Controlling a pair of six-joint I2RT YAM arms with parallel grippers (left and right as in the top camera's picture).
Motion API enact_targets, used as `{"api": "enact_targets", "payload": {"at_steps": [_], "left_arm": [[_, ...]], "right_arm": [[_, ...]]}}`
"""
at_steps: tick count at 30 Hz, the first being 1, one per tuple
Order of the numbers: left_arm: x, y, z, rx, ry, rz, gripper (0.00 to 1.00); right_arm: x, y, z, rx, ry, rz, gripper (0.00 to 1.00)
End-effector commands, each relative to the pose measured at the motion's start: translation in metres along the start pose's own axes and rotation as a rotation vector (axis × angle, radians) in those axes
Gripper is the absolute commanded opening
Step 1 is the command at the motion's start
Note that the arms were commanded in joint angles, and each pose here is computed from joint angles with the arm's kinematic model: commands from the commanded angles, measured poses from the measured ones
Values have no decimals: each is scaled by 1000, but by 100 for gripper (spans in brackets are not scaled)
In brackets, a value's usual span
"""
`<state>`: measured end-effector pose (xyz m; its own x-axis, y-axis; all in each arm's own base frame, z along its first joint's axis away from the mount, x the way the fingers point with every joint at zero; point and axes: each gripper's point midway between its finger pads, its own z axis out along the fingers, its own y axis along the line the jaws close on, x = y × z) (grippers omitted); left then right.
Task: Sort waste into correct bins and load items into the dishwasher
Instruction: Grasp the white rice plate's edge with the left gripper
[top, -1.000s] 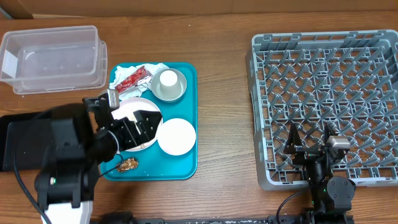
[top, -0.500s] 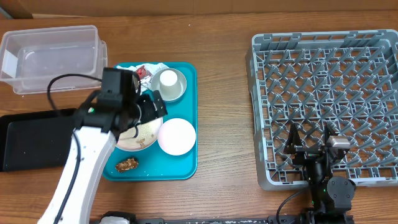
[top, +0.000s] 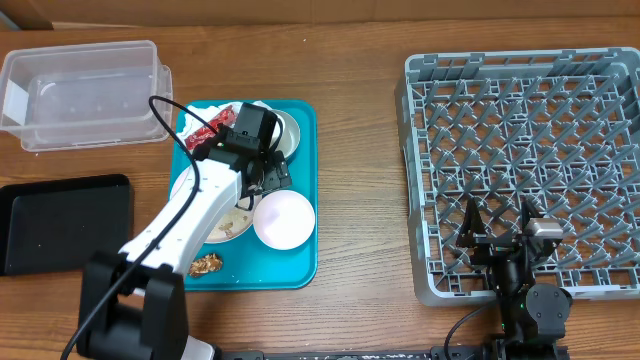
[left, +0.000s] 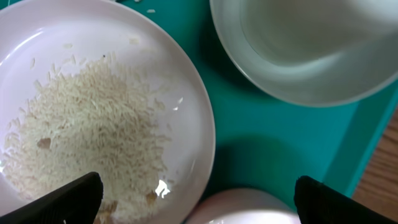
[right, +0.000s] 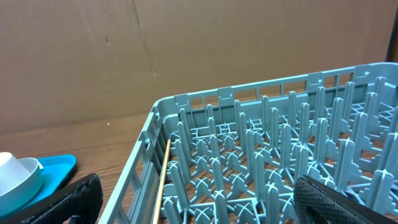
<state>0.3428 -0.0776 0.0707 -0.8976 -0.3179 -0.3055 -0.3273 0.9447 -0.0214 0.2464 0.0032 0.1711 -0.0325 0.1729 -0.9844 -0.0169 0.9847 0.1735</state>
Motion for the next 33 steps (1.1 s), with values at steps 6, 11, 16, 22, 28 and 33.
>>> {"api": "enact_targets", "payload": {"at_steps": [6,11,16,22,28,33], "left_arm": [[6,-4,25,-53,38,-3,100],[23,-12,24,-11,115,8,100],[46,-6,20,-18,223,14,100],[65,9,14,-82,302,-4,100],[37,9,21,-104,166,-11,100],[-2,-1,25,-86,-9,-32,100]], "right_arm": [[1,-3,0,13,-8,-7,100],[1,-3,0,13,-8,-7,100],[1,-3,0,13,-8,-7,100],[1,-3,0,13,-8,-7,100],[1,-3,0,13,-8,-7,100],[1,-3,0,13,-8,-7,100]]}}
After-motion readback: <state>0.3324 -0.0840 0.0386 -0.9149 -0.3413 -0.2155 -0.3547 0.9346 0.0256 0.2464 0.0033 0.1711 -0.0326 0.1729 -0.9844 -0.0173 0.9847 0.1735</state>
